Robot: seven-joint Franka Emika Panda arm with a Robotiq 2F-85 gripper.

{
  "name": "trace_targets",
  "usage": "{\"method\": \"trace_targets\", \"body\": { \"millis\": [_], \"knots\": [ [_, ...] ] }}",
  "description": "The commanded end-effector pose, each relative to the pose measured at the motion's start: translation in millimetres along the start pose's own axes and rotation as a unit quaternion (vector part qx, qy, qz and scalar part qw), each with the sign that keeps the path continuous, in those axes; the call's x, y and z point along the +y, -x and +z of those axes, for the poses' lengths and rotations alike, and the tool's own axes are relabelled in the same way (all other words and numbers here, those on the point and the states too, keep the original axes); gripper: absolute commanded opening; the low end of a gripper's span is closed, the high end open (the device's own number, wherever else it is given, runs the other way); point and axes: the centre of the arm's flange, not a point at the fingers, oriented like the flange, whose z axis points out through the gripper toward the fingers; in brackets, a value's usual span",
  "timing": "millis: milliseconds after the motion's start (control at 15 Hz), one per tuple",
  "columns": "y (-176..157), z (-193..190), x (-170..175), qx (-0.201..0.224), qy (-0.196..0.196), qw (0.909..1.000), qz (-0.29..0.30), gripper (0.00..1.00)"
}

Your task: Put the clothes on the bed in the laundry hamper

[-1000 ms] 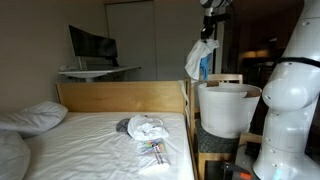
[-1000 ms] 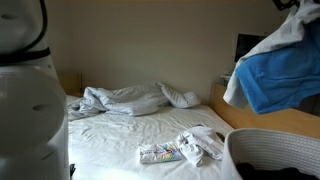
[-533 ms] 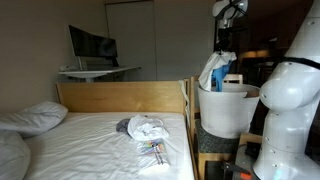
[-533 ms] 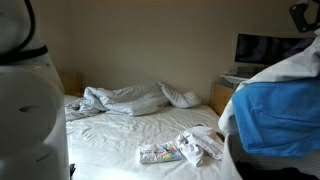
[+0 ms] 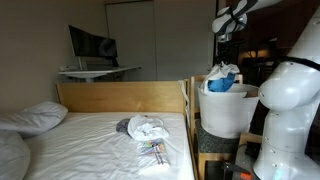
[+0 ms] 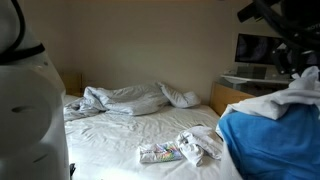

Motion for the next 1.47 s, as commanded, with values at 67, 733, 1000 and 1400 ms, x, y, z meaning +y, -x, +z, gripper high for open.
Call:
{"method": "trace_targets", "body": {
  "millis": [67,733,1000,1400],
  "knots": [
    [40.7,0.5,-36.0,0.022,0.026,0.9974,0.064,0.53],
    [36.5,-33.0,-162.4,0.109,0.008,0.994,-0.013,1.0],
    [24.1,-29.3,-260.9,0.155,-0.035,0.979,-0.127,1.0],
    [59.1,40.8,-428.3,0.146,-0.101,0.9444,-0.277,1.0]
  ]
}}
